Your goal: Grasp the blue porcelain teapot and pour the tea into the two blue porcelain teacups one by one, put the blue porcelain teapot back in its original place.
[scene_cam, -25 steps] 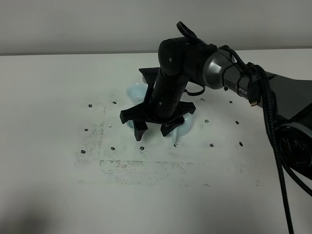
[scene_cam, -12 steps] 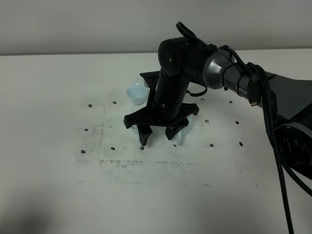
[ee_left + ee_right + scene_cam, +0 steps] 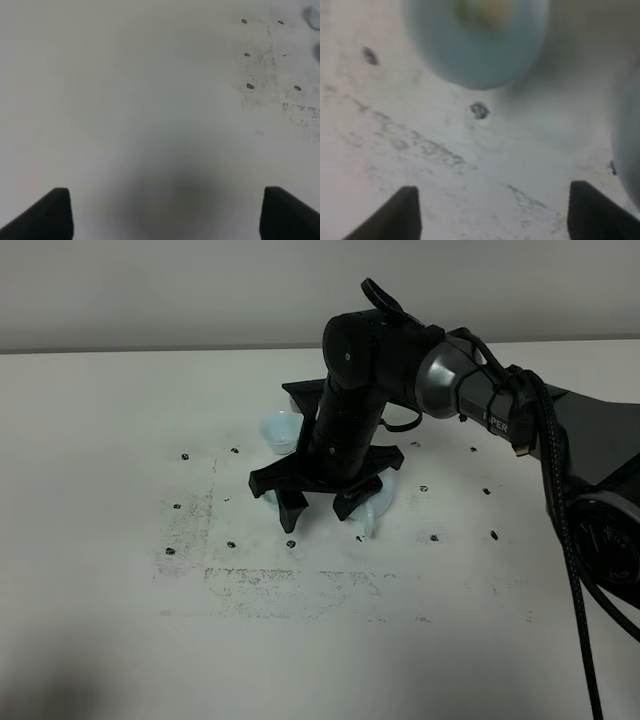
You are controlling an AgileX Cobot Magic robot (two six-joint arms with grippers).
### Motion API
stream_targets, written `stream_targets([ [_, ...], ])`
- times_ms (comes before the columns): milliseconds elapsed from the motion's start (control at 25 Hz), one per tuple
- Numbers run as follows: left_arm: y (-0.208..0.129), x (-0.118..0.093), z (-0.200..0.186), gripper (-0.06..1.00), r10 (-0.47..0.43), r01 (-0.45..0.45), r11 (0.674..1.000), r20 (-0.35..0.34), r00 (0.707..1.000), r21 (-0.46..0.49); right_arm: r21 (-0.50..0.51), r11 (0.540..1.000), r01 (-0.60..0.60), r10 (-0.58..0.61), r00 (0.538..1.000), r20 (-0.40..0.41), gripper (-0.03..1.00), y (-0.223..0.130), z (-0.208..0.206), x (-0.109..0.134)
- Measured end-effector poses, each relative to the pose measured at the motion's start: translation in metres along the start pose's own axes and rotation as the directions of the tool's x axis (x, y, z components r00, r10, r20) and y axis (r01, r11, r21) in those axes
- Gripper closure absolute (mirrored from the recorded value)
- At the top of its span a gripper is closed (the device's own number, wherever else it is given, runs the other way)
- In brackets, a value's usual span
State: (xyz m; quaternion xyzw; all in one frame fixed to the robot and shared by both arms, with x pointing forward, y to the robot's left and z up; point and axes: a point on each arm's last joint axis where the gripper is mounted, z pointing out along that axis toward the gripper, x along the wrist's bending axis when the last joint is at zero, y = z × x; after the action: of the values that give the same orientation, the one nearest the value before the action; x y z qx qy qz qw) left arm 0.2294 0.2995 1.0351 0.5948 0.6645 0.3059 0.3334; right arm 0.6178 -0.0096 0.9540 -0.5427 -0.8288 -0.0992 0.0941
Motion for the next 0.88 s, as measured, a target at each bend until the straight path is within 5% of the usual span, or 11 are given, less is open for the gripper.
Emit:
stream_targets([
  [160, 0.0, 0.0, 0.0, 0.22, 0.0, 0.0, 1.0, 0.0, 1.0, 0.0, -0.129, 0.99, 0.059, -0.061, 0.998, -0.006, 0.38, 0.003, -0.047, 0.02],
  [440, 0.0, 0.0, 0.0, 0.22, 0.0, 0.0, 1.0, 0.0, 1.0, 0.0, -0.304, 0.947, 0.1, -0.075, 0.993, 0.094, 0.38, -0.014, -0.13, 0.02],
  [640, 0.0, 0.0, 0.0, 0.22, 0.0, 0.0, 1.0, 0.0, 1.0, 0.0, -0.279, 0.958, 0.063, -0.017, 0.986, 0.165, 0.38, -0.054, -0.148, 0.005],
  [880, 0.0, 0.0, 0.0, 0.22, 0.0, 0.0, 1.0, 0.0, 1.0, 0.0, -0.192, 0.981, -0.015, 0.053, 0.98, 0.191, 0.38, -0.086, -0.122, -0.014],
])
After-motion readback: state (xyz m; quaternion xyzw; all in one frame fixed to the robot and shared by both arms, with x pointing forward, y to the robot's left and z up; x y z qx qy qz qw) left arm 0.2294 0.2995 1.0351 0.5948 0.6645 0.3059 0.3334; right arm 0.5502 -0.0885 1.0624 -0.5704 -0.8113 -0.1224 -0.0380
